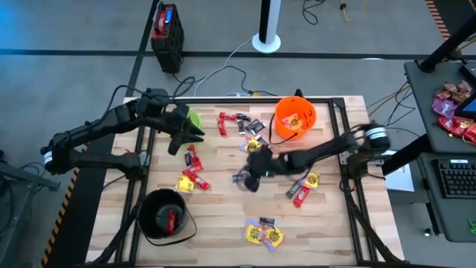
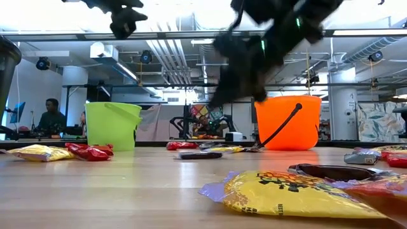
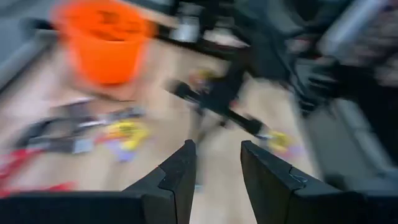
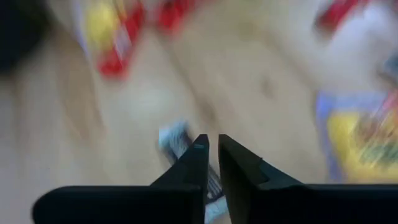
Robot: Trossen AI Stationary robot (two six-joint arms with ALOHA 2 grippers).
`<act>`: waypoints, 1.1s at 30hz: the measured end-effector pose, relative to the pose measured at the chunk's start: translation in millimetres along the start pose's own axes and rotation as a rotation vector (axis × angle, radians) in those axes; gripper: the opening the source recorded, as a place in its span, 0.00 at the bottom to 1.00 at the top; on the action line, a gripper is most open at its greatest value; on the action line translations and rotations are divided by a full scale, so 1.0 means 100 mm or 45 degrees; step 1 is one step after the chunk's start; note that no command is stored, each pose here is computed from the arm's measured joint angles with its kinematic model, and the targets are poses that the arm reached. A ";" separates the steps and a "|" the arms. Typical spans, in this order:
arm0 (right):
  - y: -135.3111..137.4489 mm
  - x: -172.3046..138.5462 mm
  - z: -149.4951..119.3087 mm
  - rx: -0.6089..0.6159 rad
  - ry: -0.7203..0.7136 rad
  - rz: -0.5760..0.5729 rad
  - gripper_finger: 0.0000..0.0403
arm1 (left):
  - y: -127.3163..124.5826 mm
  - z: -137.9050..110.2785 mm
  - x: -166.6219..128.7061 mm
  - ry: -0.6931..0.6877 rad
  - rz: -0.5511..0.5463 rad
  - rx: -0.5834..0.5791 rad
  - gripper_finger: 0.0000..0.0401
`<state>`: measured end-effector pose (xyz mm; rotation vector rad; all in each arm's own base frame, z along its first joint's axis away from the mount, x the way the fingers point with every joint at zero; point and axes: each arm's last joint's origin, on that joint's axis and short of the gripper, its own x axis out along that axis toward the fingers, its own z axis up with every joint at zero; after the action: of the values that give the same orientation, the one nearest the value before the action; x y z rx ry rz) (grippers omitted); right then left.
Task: Sort candy by brand, put in halloween buckets
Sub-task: Put the brown candy into the green bucket
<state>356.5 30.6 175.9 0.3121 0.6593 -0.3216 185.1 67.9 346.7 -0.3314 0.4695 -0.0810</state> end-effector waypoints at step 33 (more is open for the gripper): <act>-0.52 0.04 -0.18 0.078 0.302 0.286 0.02 | -0.21 -0.92 1.70 0.406 0.364 0.158 0.00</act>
<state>329.7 -10.2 150.8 0.4832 0.8400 -0.0899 294.1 -5.0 203.9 -0.1266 0.8196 0.1169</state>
